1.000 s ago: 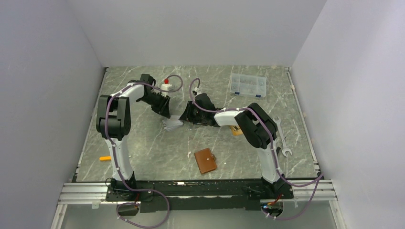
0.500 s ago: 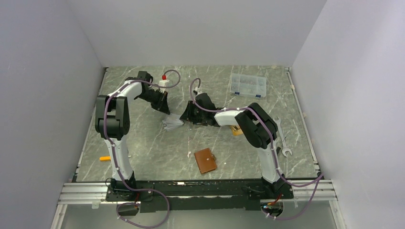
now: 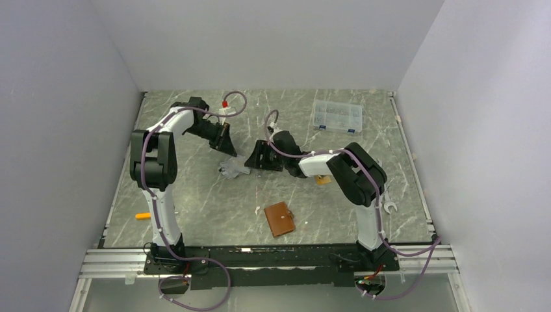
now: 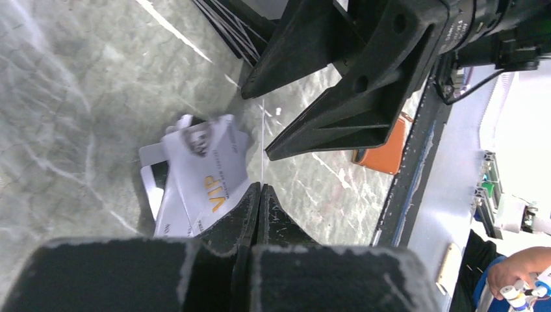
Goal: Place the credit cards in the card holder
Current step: Pick up the credit card from the center of the board.
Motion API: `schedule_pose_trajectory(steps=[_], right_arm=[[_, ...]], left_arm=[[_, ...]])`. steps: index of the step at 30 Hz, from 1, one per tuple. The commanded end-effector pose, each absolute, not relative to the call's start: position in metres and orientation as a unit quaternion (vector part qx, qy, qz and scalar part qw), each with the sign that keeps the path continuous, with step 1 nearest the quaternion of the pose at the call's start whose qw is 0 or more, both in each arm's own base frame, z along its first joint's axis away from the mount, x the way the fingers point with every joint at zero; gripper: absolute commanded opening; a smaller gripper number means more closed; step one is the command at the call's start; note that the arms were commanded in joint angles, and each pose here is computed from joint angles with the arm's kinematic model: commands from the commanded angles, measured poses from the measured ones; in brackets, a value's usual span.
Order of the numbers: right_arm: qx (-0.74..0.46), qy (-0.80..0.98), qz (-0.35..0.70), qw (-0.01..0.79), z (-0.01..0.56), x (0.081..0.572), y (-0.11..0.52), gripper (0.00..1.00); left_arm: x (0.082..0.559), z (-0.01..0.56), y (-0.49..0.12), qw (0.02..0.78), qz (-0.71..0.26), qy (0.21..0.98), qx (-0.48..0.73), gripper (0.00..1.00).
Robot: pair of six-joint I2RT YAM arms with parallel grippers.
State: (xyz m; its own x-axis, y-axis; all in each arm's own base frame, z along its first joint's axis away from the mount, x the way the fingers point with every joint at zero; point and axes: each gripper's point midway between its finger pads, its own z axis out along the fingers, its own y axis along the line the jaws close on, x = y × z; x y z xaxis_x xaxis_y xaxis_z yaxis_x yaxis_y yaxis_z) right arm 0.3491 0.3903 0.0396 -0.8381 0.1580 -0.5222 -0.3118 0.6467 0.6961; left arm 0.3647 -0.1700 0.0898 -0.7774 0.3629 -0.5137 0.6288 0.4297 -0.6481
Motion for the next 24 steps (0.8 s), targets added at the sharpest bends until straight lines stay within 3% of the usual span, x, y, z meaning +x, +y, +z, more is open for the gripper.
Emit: schedule_pose_trajectory(steps=[1,9,13,24], right_arm=[[-0.086,0.829,0.459,0.307,0.083,0.349,0.389,0.62],[-0.167,0.811,0.465,0.315,0.114,0.338,0.38,0.64],[-0.266,0.745,0.516,0.33,0.148,0.318,0.369,0.64],[-0.334,0.662,0.616,0.266,0.195,0.284,0.378,0.59]], left_arm=[[0.358,0.119,-0.18,0.164,-0.483,0.798,0.32,0.0],[0.348,0.138,-0.177,0.169,-0.496,0.787,0.326,0.0],[0.334,0.16,-0.178,0.17,-0.516,0.766,0.344,0.0],[0.278,0.201,-0.198,0.173,-0.562,0.7,0.405,0.0]])
